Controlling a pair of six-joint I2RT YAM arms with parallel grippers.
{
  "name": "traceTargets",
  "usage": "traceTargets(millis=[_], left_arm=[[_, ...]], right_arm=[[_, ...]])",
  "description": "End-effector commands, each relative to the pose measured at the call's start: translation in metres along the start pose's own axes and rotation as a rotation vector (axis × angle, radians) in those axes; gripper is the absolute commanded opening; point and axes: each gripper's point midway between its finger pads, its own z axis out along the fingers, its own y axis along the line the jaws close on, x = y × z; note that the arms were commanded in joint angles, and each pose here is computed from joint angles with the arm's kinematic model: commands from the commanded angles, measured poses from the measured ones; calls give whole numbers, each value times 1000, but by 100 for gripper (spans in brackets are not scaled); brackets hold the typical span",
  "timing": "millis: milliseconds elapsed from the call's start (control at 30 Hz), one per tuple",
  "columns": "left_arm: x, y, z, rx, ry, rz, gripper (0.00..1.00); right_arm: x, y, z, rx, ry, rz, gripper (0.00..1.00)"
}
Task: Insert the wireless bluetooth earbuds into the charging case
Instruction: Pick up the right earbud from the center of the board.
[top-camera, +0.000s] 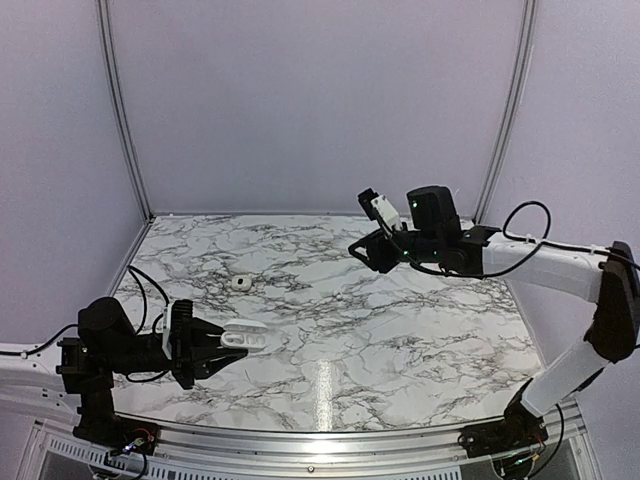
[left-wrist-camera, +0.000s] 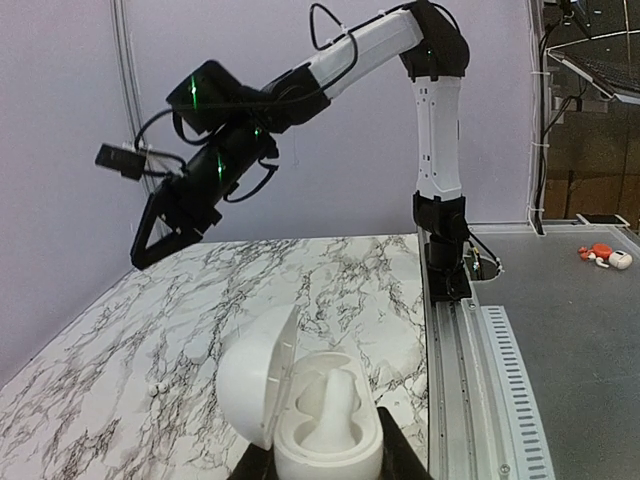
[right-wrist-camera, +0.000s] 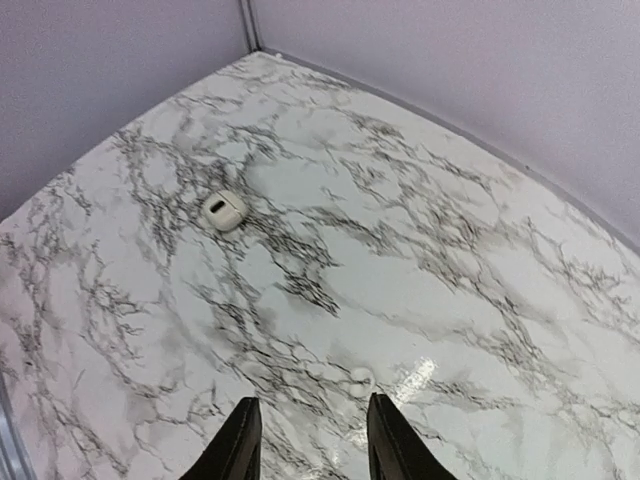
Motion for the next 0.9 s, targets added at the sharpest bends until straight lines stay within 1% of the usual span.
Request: traceTargets(millis=[0,100,200,500,667,867], left_arm=[[-8,1,-1,-5,-43,-1,0],[-9,3,-1,-14,-44,3,0],[-9,3,-1,-16,-43,5,0],[-7,2,-1,-10,-38,8,0],[-13,-1,-6,3,-68,20,0],[-12,-1,-8,0,-71,17,0]], right_arm=[[52,-43,24,54,144,86,36],[80,-58,44,63,214,107,34],[99,-66,63,74,266,108,33],[127,-78,106,67,339,127,31],[141,-81,115,69,380,134,31],[141,-81,117,63,384,137,31]])
